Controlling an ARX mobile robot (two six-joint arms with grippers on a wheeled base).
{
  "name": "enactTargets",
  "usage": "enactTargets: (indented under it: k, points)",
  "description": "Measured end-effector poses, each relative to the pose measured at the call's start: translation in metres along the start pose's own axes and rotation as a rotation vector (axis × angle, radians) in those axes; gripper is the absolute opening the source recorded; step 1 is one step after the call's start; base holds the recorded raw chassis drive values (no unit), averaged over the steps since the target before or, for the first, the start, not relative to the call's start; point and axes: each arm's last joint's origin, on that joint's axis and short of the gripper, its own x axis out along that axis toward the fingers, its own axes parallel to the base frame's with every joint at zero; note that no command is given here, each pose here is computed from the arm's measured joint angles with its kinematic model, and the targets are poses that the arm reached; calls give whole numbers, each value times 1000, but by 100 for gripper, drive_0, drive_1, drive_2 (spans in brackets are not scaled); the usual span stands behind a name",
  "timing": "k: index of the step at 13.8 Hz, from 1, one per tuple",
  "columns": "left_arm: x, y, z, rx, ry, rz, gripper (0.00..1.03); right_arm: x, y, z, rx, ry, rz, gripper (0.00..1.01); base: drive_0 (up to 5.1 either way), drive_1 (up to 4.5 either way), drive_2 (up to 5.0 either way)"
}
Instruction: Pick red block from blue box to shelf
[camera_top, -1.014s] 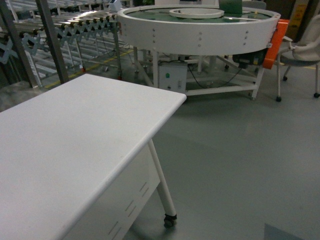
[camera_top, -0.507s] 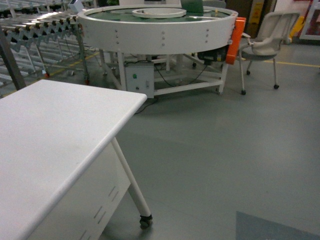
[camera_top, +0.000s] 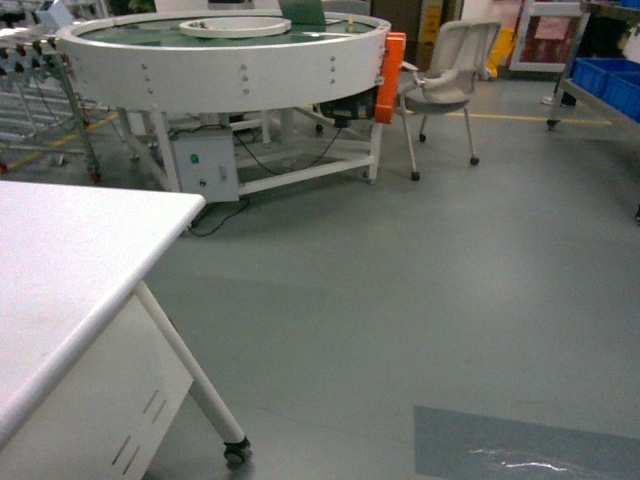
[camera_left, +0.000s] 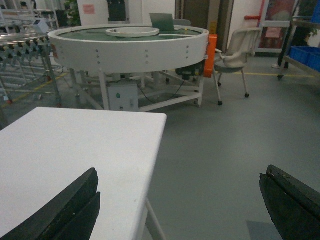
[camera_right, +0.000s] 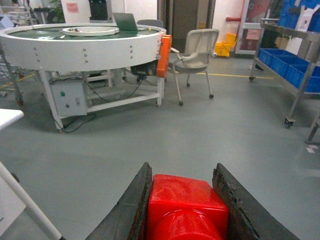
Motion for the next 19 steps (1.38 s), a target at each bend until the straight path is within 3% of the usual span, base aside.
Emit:
enactTargets:
  k: [13, 19]
  points:
    - [0, 0, 0, 0, 2, -1, 98, 0, 0, 0, 0, 2, 0, 29, -163, -163, -163]
    - [0, 0, 0, 0, 0, -2, 98, 0, 0, 0, 0, -2, 0, 29, -1, 397, -399]
